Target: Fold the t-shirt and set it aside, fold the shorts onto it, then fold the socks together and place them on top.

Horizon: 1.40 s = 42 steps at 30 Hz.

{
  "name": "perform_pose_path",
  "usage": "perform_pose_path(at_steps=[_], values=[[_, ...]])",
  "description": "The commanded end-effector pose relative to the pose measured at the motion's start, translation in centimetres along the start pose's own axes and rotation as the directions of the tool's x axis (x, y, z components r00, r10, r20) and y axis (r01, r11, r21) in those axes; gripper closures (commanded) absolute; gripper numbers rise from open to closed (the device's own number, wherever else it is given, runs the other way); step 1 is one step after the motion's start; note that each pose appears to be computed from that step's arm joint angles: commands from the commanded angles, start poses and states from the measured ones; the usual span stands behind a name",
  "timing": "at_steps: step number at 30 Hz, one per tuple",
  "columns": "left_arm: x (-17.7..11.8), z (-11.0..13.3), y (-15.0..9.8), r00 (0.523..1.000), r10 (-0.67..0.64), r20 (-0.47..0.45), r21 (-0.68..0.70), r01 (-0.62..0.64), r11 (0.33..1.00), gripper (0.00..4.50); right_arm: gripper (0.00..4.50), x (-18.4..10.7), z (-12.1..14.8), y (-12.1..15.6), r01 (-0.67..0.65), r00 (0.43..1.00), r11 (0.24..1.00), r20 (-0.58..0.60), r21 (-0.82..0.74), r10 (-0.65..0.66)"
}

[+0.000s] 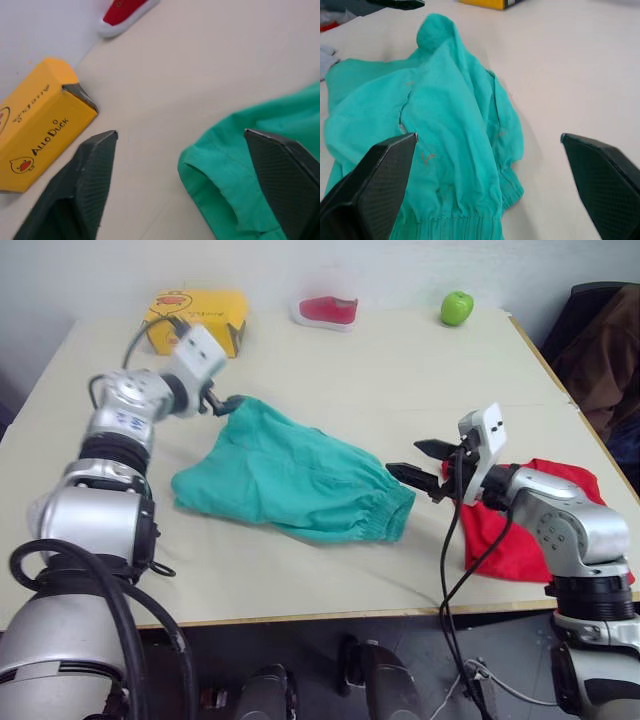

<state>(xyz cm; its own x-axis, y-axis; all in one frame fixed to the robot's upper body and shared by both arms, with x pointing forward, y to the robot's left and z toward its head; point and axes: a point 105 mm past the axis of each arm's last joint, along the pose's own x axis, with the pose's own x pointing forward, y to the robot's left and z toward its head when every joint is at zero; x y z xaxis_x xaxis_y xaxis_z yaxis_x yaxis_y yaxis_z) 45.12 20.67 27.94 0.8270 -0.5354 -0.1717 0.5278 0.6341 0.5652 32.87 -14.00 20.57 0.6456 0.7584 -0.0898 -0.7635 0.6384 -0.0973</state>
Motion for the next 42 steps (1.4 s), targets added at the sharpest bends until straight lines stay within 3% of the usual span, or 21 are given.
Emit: perform_pose_path(at_steps=[1, 4, 6, 10, 13, 16, 20, 23, 25, 28, 34, 37, 40, 42], values=[[-2.3, 2.4, -0.8, 0.972, -0.195, 0.130, 0.093, 0.184, 0.979, 0.02, 0.00, -0.3, 0.4, 4.3, -0.143, 0.990, 0.976, -0.028, -0.164, 0.140], [-5.2, 0.4, -4.6, 0.883, -0.455, 0.113, 0.126, 0.442, 0.888, 0.02, 0.00, -0.2, -1.8, 6.9, -0.231, 0.971, 0.927, -0.128, -0.294, 0.202], [-6.9, -1.0, -7.1, 0.836, -0.545, 0.068, 0.118, 0.536, 0.836, 0.02, 0.00, 0.1, -3.0, 7.6, -0.257, 0.963, 0.897, -0.168, -0.359, 0.209], [-10.2, -5.2, -10.7, 0.767, -0.625, -0.148, 0.138, 0.642, 0.754, 0.02, 0.00, 0.8, -4.4, 8.2, -0.289, 0.954, 0.835, -0.215, -0.467, 0.209], [-10.3, -7.5, -10.6, 0.792, -0.549, -0.266, 0.219, 0.605, 0.766, 0.02, 0.00, 1.7, -5.1, 7.9, -0.271, 0.959, 0.800, -0.219, -0.535, 0.179], [-9.1, -8.4, -10.1, 0.841, -0.471, -0.266, 0.270, 0.534, 0.801, 0.02, 0.00, 2.8, -6.0, 7.4, -0.255, 0.963, 0.734, -0.233, -0.629, 0.135], [-8.3, -9.5, -11.0, 0.845, -0.461, -0.271, 0.292, 0.528, 0.797, 0.02, 0.00, 3.9, -6.8, 6.4, -0.211, 0.973, 0.703, -0.214, -0.679, 0.086], [-6.6, -10.1, -10.9, 0.887, -0.390, -0.247, 0.312, 0.454, 0.835, 0.00, 0.62, 4.5, -7.3, 5.1, -0.188, 0.977, 0.633, -0.209, -0.751, 0.042], [-5.7, -10.4, -10.8, 0.903, -0.357, -0.239, 0.326, 0.421, 0.847, 0.00, 1.29, 4.7, -7.3, 4.4, -0.168, 0.981, 0.625, -0.194, -0.763, 0.026], [-4.7, -11.2, -11.0, 0.909, -0.342, -0.238, 0.320, 0.406, 0.856, 0.62, 2.36, 4.9, -7.0, 3.5, -0.137, 0.986, 0.607, -0.167, -0.783, 0.008], [-4.3, -11.4, -11.7, 0.908, -0.365, -0.208, 0.278, 0.412, 0.868, 2.56, 4.50, 4.9, -5.6, 3.0, -0.109, 0.993, 0.597, -0.112, -0.794, 0.032], [-5.3, -10.7, -13.1, 0.881, -0.447, -0.158, 0.196, 0.471, 0.860, 3.43, 4.50, 4.1, -4.7, 3.5, -0.152, 0.988, 0.580, -0.102, -0.800, 0.118], [-8.6, -9.7, -15.9, 0.784, -0.609, -0.123, 0.082, 0.619, 0.781, 4.31, 4.50, 2.5, -4.5, 3.6, -0.228, 0.969, 0.522, -0.142, -0.822, 0.200], [-10.6, -8.9, -17.5, 0.728, -0.676, -0.113, 0.030, 0.683, 0.730, 4.43, 4.50, 1.5, -4.7, 3.7, -0.272, 0.956, 0.489, -0.172, -0.829, 0.239]])
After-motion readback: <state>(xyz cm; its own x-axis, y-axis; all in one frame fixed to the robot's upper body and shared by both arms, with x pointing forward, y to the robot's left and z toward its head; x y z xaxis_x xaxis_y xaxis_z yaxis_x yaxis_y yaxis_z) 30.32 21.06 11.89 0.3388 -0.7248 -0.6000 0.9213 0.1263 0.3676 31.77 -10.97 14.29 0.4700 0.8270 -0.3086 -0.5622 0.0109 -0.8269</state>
